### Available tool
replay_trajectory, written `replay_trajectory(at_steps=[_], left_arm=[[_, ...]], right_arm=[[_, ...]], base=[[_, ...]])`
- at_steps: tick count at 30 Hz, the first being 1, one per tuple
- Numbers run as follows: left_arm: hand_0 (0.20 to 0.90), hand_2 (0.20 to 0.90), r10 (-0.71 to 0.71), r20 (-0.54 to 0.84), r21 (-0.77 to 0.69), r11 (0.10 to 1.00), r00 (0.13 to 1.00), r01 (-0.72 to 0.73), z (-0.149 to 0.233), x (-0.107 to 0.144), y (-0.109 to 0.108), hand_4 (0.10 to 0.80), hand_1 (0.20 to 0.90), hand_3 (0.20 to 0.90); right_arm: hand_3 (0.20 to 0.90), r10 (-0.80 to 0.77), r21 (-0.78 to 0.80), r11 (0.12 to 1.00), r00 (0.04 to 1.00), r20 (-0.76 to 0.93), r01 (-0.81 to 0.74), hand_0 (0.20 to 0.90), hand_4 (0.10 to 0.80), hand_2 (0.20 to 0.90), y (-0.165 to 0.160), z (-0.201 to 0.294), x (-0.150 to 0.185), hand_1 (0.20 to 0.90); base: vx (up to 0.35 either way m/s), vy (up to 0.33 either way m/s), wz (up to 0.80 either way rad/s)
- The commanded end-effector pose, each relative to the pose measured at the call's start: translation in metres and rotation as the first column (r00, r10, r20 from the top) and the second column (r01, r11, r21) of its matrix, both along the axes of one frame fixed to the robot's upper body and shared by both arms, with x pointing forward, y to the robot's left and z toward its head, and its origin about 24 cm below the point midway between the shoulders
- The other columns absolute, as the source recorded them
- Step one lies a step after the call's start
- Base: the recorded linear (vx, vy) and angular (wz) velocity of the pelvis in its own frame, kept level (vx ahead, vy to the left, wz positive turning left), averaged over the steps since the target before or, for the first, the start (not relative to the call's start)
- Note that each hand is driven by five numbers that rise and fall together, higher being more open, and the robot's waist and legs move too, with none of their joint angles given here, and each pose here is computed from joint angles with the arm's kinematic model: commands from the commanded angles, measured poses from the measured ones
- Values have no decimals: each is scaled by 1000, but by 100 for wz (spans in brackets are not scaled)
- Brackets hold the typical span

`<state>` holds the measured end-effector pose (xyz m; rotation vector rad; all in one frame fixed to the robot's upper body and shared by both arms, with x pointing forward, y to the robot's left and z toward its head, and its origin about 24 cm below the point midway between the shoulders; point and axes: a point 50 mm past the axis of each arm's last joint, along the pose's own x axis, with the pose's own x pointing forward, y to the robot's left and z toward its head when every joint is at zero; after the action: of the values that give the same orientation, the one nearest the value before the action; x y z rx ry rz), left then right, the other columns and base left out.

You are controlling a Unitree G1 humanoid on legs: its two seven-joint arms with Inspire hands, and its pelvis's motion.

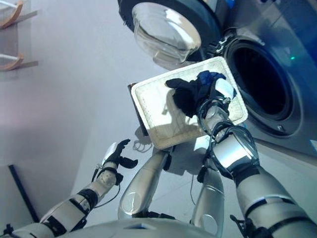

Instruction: Pick up the clothes and place them into the washing machine

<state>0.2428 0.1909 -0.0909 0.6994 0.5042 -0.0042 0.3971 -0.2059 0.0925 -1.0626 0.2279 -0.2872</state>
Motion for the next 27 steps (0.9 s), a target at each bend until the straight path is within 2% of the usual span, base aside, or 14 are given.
replay_trajectory(at_steps=[1,7,13,14,17,20,23,25,26,27], left_arm=[[900,900,-7,51,63,998,999,4,10,9,12,800,900,900],[900,900,-56,93,42,998,994,53,17,19,-2,800,900,900],[900,900,-29,106,16,999,994,28,18,21,-8,800,900,900],[900,900,-29,106,17,999,994,27,17,20,-8,800,900,900],[900,900,-26,102,13,1000,994,24,17,21,-9,800,900,900],[900,900,-16,88,5,1000,996,16,15,18,-8,800,900,900],[900,900,-19,72,9,1000,997,18,11,14,-7,800,900,900],[900,900,-14,63,11,1000,998,13,10,11,-4,800,900,900],[900,900,-12,58,12,1000,998,11,9,10,-3,800,900,900],[900,900,-12,58,12,1000,998,11,8,10,-3,800,900,900]], right_arm=[[900,-56,-26,998,992,116,59,900,800,900,-23,52,12,900],[900,-101,-44,993,988,113,106,900,800,900,-46,63,9,900],[900,-36,-40,998,978,206,45,900,800,900,-27,85,18,900],[307,-36,-19,999,974,222,41,307,405,307,-25,89,19,307],[300,-28,22,999,970,240,24,300,400,300,-21,89,20,300],[300,-69,208,978,956,284,9,300,400,300,-16,87,21,300],[300,-144,420,907,938,316,-2,300,400,300,-16,84,20,300],[300,-218,594,804,917,334,-25,300,400,300,-15,82,20,300],[300,-250,656,754,911,328,-29,300,400,300,-14,77,19,300],[300,-250,657,754,911,327,-29,300,400,300,-14,77,19,300]], base=[[-47,-25,19],[-67,2,18],[-88,8,-4],[-58,-50,-11],[-17,-26,-1],[-8,-47,5],[6,-11,0],[6,12,-8],[1,10,-18],[12,12,-21]])
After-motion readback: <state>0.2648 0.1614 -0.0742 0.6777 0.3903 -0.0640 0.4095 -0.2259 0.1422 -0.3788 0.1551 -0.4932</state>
